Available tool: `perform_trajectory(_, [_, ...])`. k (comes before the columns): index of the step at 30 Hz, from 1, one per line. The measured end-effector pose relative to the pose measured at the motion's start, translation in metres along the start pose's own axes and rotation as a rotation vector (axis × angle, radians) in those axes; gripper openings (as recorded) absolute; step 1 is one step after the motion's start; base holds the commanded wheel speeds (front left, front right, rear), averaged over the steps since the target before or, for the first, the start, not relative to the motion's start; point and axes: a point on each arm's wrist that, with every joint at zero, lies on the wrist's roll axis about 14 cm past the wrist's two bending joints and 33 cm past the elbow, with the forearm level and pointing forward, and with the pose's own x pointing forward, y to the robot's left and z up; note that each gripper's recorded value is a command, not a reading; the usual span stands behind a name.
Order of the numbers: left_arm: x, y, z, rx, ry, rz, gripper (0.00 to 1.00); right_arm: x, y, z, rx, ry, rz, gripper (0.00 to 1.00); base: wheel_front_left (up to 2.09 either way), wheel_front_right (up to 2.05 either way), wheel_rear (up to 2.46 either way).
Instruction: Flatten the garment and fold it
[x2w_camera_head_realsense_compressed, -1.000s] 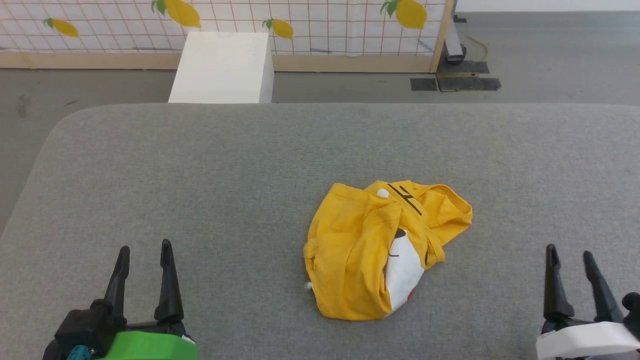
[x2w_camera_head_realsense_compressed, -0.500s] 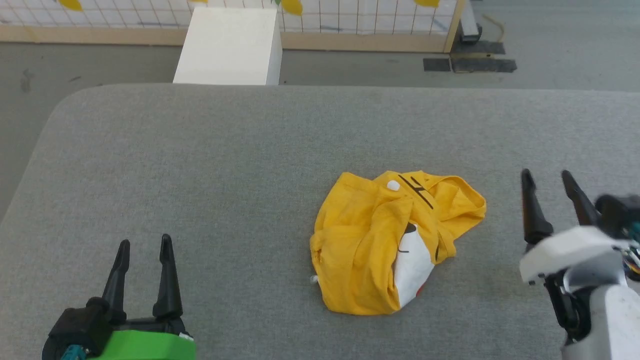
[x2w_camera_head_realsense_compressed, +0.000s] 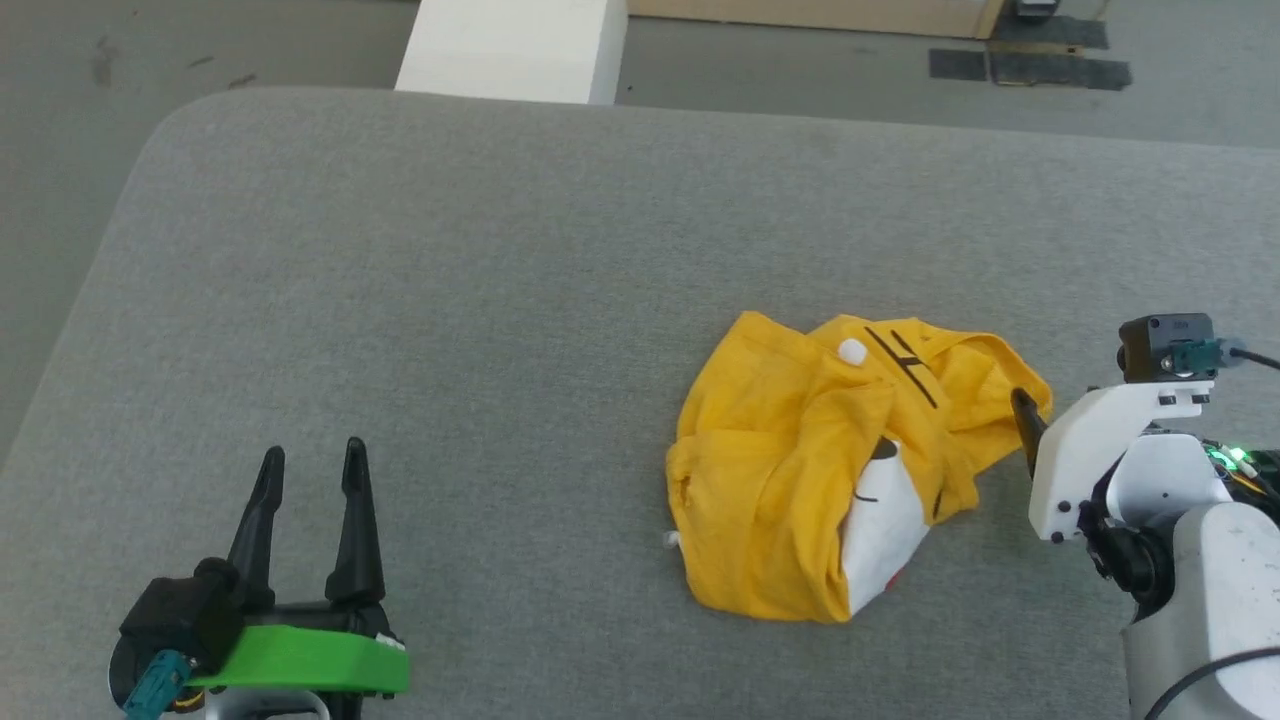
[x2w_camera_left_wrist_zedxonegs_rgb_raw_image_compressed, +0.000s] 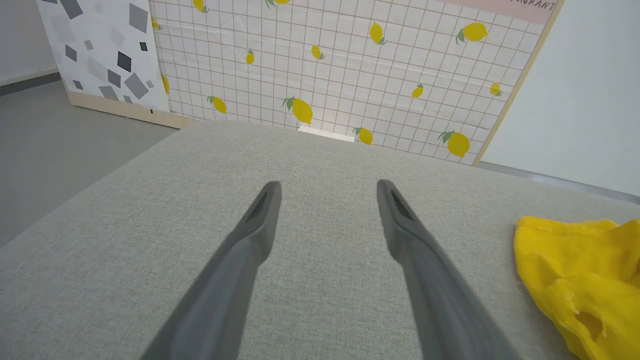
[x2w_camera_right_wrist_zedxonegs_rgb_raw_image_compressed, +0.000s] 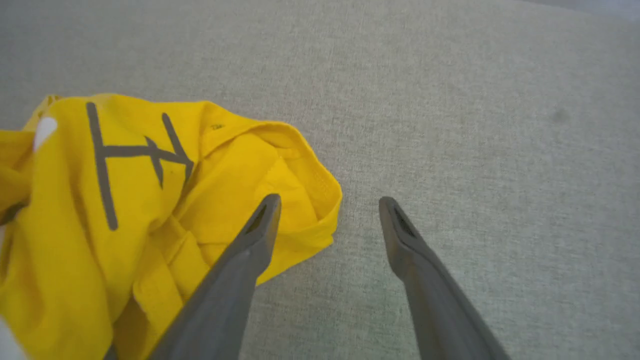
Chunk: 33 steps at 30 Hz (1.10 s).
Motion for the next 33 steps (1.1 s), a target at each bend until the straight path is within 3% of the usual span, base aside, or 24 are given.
perform_trajectory(5, [0.001, 0.007, -0.004, 0.002, 0.014, 0.025, 1.00, 0.013, 0.006, -0.032, 0.011, 0.205, 0.015, 1.00, 0.00, 0.00, 0.00])
perform_trajectory(9, [0.003, 0.011, -0.005, -0.001, 0.017, 0.036, 1.00, 0.025, 0.013, -0.032, 0.007, 0.248, 0.034, 1.00, 0.00, 0.00, 0.00])
perform_trajectory(10, [0.003, 0.012, -0.006, -0.002, 0.019, 0.042, 1.00, 0.028, 0.015, -0.031, 0.001, 0.255, 0.039, 0.92, 0.00, 0.00, 0.00])
perform_trajectory(12, [0.003, 0.015, -0.006, -0.002, 0.021, 0.052, 1.00, 0.032, 0.018, -0.031, -0.005, 0.260, 0.047, 0.00, 0.00, 0.00, 0.00])
perform_trajectory(22, [0.000, 0.020, 0.001, -0.006, 0.000, 0.064, 1.00, 0.027, 0.022, -0.013, -0.003, 0.192, 0.054, 0.00, 0.00, 0.00, 0.00])
perform_trajectory(33, [0.000, 0.000, 0.012, -0.026, -0.039, 0.001, 1.00, -0.010, -0.042, 0.036, 0.048, -0.036, -0.096, 0.00, 0.00, 0.00, 0.00])
